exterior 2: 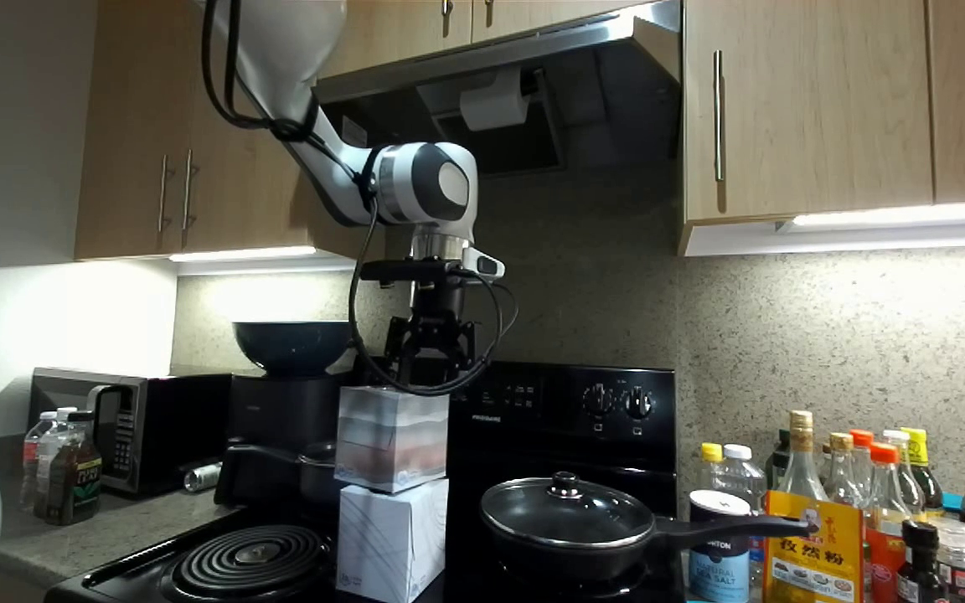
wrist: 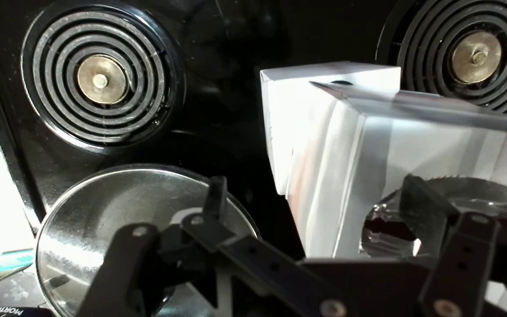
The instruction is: Move the box and put it on the stove.
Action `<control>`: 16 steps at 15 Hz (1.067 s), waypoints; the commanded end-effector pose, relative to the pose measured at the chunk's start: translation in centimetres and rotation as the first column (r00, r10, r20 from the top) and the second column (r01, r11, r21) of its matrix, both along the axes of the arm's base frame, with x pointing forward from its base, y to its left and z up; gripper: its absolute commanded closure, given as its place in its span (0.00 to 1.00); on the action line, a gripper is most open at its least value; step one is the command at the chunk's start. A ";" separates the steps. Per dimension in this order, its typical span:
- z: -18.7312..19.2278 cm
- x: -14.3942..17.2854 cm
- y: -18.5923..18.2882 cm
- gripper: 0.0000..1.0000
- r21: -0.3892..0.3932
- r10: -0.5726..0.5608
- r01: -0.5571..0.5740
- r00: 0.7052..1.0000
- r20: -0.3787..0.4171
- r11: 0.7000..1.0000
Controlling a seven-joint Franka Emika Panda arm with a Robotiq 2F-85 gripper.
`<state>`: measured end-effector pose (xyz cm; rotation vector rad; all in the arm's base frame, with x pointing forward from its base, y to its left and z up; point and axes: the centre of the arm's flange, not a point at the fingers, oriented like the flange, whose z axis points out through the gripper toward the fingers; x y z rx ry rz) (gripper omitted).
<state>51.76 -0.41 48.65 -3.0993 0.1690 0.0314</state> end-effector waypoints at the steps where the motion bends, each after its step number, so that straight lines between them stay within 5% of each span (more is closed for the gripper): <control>1: 1.1 -0.5 0.2 0.00 0.033 0.012 -0.012 1.000 0.000 0.999; 16: -0.4 2.7 0.6 0.00 -0.009 0.032 -0.031 0.998 0.050 0.999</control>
